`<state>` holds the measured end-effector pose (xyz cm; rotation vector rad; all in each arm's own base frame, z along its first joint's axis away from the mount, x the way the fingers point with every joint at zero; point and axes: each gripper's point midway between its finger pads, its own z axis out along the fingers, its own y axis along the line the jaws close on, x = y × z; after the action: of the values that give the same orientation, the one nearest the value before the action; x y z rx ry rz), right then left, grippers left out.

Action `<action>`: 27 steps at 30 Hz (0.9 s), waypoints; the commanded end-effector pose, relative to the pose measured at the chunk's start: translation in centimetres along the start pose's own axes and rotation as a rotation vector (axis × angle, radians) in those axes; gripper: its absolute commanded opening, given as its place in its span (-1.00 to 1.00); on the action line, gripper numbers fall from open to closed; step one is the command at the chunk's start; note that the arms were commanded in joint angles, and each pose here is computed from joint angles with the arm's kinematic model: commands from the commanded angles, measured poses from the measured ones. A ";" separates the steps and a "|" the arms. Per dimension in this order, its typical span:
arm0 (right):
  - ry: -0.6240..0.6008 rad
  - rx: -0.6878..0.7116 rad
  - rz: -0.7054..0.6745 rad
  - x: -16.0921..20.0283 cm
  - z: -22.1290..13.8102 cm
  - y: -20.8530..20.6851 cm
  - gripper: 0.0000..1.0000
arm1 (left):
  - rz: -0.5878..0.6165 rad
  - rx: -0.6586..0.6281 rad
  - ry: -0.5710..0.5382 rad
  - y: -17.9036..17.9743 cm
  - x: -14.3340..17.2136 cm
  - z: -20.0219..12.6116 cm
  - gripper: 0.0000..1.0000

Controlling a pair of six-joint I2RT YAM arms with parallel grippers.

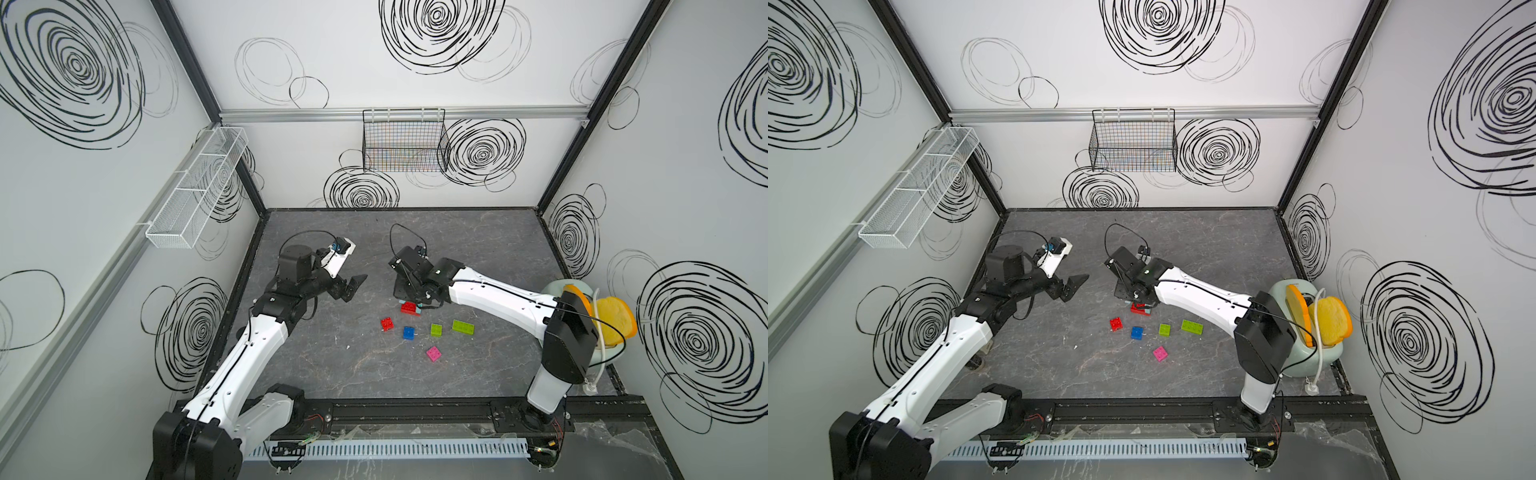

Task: Assemble a giraffe with lego
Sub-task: Assemble the lego brick with the lego brick.

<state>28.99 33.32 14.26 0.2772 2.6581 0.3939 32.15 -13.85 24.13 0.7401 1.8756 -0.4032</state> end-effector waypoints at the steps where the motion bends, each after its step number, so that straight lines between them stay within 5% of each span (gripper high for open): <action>1: -0.071 0.147 0.084 -0.6 0.2 -1.0 -1.00 | -0.037 -0.045 -0.071 0.7 -1.7 -0.4 0.96; 13: -0.068 0.329 0.084 1.6 4.7 -3.3 -1.00 | -0.085 -0.091 -0.079 1.0 -1.4 -0.1 0.96; 27: -0.079 0.380 0.055 1.6 6.4 -4.3 -1.00 | -0.088 -0.095 -0.066 1.2 -1.2 -0.1 0.96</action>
<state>29.74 32.22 7.56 0.4776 2.6362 -0.0222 32.93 -13.23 24.32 0.5868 1.9009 -0.3904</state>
